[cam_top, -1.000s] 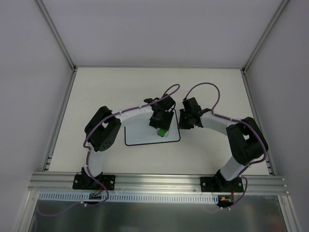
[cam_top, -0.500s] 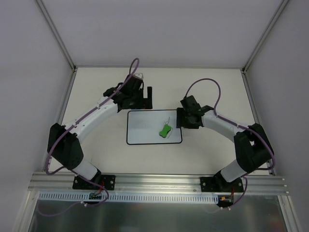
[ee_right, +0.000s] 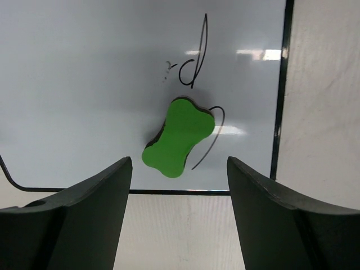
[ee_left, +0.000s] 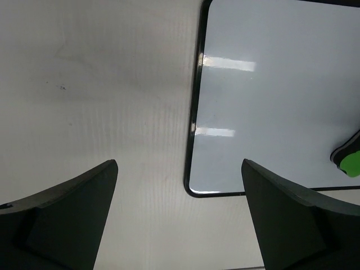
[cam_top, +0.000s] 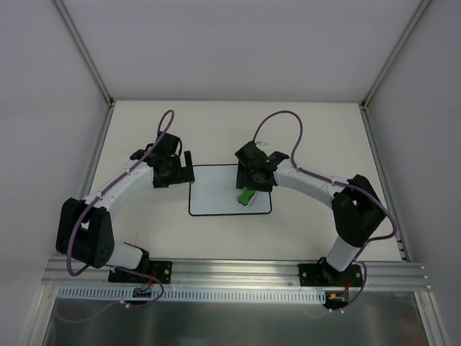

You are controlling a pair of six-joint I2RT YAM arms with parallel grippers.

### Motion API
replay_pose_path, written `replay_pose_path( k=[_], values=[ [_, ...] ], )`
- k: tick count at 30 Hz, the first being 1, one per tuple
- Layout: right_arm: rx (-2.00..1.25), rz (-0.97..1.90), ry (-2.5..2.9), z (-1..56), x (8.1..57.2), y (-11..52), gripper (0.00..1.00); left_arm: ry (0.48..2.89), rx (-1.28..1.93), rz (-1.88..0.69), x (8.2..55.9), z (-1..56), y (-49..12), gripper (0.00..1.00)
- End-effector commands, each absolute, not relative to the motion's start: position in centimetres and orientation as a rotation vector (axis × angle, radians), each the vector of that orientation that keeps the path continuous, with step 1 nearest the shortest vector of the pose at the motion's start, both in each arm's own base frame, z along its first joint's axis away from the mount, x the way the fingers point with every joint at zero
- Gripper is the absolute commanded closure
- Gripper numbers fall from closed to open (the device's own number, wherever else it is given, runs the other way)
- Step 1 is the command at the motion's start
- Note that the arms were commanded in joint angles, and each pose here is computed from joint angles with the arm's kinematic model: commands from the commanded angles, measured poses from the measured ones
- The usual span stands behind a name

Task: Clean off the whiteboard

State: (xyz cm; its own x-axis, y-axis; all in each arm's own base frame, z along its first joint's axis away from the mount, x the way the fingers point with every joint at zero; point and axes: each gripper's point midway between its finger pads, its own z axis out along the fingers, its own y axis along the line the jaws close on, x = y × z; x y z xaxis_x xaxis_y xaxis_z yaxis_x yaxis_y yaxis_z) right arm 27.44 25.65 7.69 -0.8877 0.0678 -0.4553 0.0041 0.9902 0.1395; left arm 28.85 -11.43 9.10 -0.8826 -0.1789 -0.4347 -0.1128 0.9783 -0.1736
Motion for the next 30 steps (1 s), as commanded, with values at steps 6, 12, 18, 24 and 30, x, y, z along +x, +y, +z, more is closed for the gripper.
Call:
replay_pose_path(
  k=[6,12,18,24,30],
  values=[
    [0.259,0.066,2.680,6.0,27.4,26.9,0.29,2.627,-0.201,-0.244,28.7,8.8,-11.0,0.08],
    [0.308,0.056,2.699,4.9,27.4,27.3,0.35,2.641,-0.200,-0.257,29.0,8.0,-11.2,0.14],
    [0.336,0.039,2.693,4.1,27.7,27.0,0.45,2.667,-0.199,-0.276,29.0,7.0,-11.6,0.17],
    [0.344,0.030,2.695,3.7,27.9,26.3,0.56,2.690,-0.213,-0.307,29.0,6.1,-12.2,0.25],
    [0.297,0.040,2.715,3.0,27.6,26.2,0.64,2.712,-0.247,-0.340,29.1,5.3,-12.8,0.35]
  ],
)
